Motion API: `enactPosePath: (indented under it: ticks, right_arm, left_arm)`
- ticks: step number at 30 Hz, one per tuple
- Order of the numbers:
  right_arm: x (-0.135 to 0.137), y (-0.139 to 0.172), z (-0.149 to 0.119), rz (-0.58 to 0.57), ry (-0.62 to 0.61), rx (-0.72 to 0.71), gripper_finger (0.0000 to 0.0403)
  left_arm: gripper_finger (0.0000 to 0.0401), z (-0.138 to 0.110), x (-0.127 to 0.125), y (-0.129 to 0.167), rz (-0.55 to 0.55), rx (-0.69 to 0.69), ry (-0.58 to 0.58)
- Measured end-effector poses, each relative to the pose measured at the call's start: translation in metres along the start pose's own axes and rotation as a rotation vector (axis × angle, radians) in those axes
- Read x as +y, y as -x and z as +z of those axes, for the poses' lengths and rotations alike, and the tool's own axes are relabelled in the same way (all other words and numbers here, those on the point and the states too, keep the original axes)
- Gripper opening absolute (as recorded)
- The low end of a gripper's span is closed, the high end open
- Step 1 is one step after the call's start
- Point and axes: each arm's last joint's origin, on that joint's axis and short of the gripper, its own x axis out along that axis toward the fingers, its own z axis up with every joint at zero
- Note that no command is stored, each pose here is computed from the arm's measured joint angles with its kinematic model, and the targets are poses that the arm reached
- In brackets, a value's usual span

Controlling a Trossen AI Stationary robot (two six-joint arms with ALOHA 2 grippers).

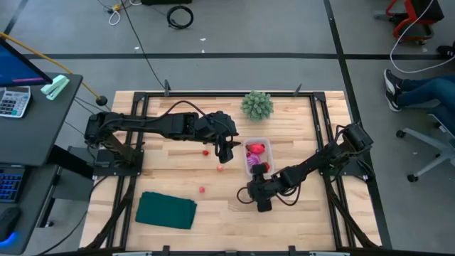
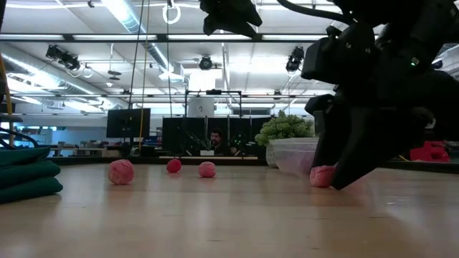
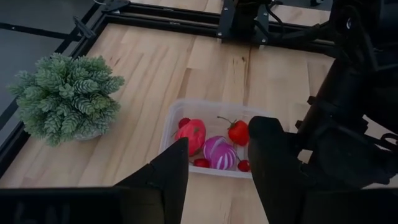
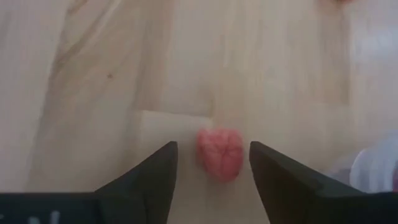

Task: Pick and placing Produce into tupperware
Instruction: Put the pink peach into the transparent bin

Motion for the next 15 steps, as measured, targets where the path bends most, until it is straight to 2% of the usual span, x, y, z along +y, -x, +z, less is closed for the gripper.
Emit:
enactPosePath:
  ticks: [11,15]
  right_arm:
    - [-0.0003,0.0012,0.0003,0.016,-0.039,0.003,0.0119]
    - [-0.0003,0.0074,0.0094,0.006,-0.048,-0.031,0.0092]
  left_arm:
    - [0.0172,0.0001,0.0001,0.0000,0.000,0.000,0.001]
    - [0.0173,-0.0001,0.0000,-0.0001,0.000,0.000,0.000]
